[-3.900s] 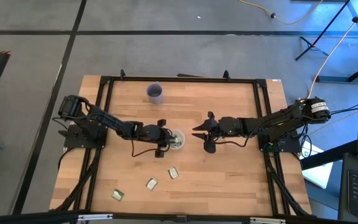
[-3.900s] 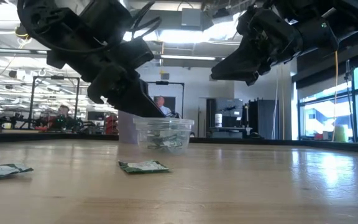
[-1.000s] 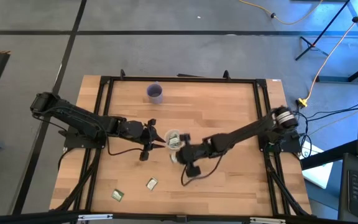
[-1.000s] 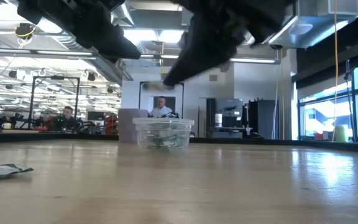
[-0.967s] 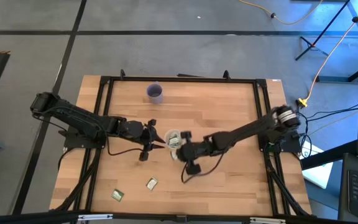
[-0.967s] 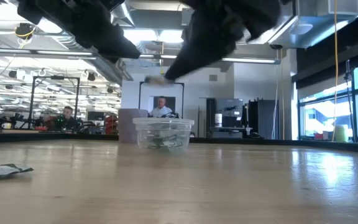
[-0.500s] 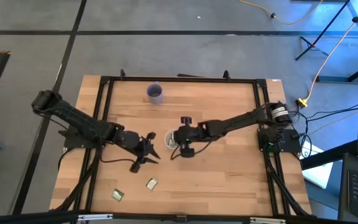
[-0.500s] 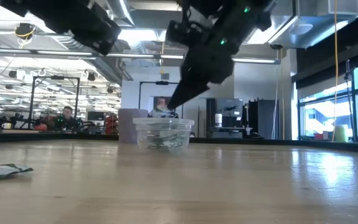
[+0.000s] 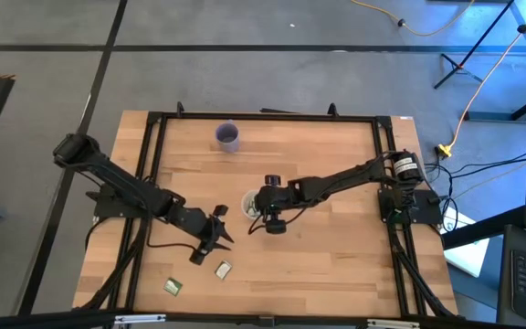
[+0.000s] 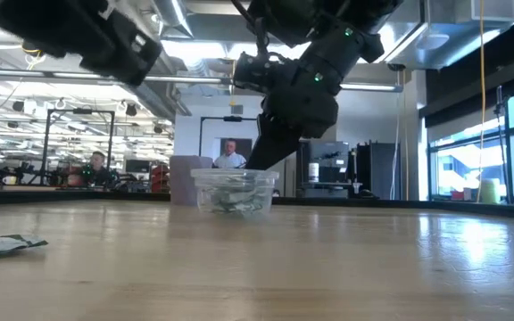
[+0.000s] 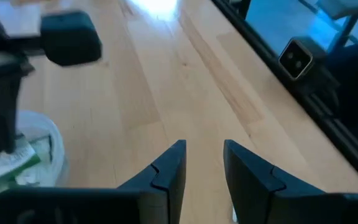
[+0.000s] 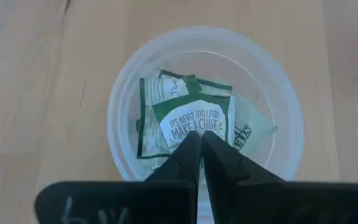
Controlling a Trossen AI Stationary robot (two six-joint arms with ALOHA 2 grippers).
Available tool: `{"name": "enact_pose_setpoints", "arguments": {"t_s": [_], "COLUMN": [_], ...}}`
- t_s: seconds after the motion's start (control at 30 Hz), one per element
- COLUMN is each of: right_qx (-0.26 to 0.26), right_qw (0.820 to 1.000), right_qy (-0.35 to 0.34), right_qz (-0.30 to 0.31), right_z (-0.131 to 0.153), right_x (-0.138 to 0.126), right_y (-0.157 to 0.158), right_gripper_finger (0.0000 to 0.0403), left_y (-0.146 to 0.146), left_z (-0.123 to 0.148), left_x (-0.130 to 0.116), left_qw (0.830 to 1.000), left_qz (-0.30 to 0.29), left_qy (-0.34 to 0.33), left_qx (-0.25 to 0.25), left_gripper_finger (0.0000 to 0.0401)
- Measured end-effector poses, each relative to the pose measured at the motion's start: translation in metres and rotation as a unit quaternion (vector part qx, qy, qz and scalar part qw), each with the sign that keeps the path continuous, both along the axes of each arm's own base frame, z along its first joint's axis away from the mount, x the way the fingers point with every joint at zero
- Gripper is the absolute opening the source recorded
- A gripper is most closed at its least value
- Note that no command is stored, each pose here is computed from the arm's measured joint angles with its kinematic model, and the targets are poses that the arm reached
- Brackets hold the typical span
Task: Pick and place Stevia / Truvia into bins
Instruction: Put the truvia packet into the transparent container
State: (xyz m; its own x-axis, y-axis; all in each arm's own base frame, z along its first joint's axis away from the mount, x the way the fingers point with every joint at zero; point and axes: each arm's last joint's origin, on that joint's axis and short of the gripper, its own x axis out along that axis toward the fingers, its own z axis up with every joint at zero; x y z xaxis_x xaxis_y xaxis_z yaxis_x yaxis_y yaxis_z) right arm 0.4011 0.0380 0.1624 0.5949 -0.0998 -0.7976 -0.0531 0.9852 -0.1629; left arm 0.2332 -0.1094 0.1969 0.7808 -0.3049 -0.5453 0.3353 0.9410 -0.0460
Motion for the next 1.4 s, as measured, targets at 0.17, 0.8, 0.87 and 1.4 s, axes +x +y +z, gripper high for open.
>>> {"name": "enact_pose_setpoints", "arguments": {"t_s": [0.17,0.8,0.87,1.4], "right_qx": [0.0,0.027,0.029,-0.052], "right_qw": [1.0,0.998,0.998,0.994], "right_qy": [-0.003,-0.055,-0.057,-0.08], "right_qz": [0.0,-0.025,-0.026,-0.055], "right_z": [0.0,0.01,0.012,0.065], "right_x": [0.001,0.006,0.005,-0.026], "right_y": [0.0,0.003,0.005,0.028], "right_gripper_finger": [0.0018,0.0115,0.0116,0.0116], "left_y": [-0.002,-0.028,-0.031,-0.037], "left_z": [-0.015,-0.051,-0.054,-0.09], "left_x": [0.006,0.01,0.011,0.013], "left_qw": [1.0,0.996,0.996,0.988], "left_qz": [0.015,-0.033,-0.036,-0.015], "left_qy": [0.027,0.082,0.08,0.151], "left_qx": [0.003,-0.012,-0.013,-0.02], "left_gripper_finger": [0.0106,0.011,0.0112,0.0099]}}
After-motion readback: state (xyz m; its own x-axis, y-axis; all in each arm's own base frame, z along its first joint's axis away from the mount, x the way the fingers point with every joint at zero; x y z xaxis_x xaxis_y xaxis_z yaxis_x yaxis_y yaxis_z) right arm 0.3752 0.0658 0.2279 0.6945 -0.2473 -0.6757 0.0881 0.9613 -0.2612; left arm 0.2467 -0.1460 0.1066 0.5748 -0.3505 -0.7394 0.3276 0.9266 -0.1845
